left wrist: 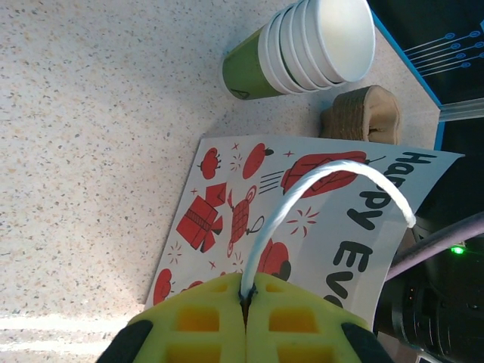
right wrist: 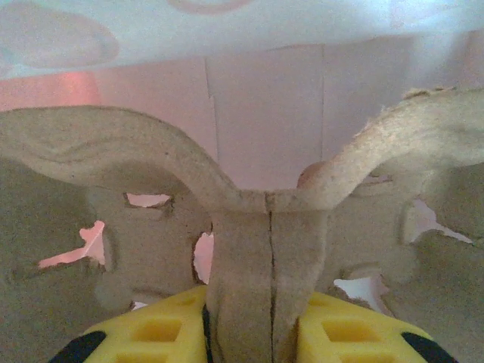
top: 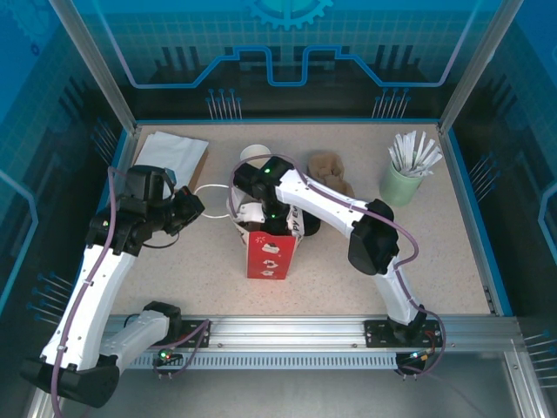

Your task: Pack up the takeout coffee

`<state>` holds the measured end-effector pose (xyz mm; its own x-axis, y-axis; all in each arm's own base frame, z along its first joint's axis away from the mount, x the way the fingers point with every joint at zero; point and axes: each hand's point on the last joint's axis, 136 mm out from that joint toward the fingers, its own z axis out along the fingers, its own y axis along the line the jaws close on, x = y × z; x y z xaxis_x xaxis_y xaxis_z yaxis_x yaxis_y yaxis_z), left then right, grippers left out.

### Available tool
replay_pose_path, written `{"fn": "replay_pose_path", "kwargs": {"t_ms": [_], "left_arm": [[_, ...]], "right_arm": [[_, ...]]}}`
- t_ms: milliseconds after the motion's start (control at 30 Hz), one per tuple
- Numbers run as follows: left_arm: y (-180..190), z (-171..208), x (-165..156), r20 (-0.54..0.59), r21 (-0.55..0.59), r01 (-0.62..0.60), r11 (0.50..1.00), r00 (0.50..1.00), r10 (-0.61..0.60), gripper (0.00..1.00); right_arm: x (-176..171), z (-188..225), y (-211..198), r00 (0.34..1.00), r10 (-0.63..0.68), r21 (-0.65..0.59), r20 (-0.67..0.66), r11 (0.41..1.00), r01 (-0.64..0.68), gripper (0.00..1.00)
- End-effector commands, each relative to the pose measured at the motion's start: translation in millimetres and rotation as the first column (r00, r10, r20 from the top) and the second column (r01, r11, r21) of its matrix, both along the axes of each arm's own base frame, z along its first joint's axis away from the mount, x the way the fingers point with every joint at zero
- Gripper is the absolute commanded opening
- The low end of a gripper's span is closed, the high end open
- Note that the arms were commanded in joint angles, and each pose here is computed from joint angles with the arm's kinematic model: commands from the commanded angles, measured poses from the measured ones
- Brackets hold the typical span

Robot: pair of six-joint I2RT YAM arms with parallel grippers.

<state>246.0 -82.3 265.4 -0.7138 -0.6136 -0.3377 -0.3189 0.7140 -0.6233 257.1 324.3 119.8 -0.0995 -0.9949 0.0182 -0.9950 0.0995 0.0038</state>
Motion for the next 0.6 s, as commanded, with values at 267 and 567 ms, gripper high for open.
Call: {"fn": "replay_pose_path", "kwargs": {"t_ms": [267,567], "left_arm": [[18,-3,-7,-0.020,0.082,-0.045,0.996,0.999,0.047,0.00],[18,-2,-6,-0.019,0.081,-0.045,0.996,0.999,0.047,0.00]], "right_arm": [[-2,-39,-12,0.991,0.129,-0.100,-0.046,0.986,-0.134,0.30],[-2,-48,-20,0.990,0.130,-0.149,-0.055,0.979,-0.137,0.34]]}}
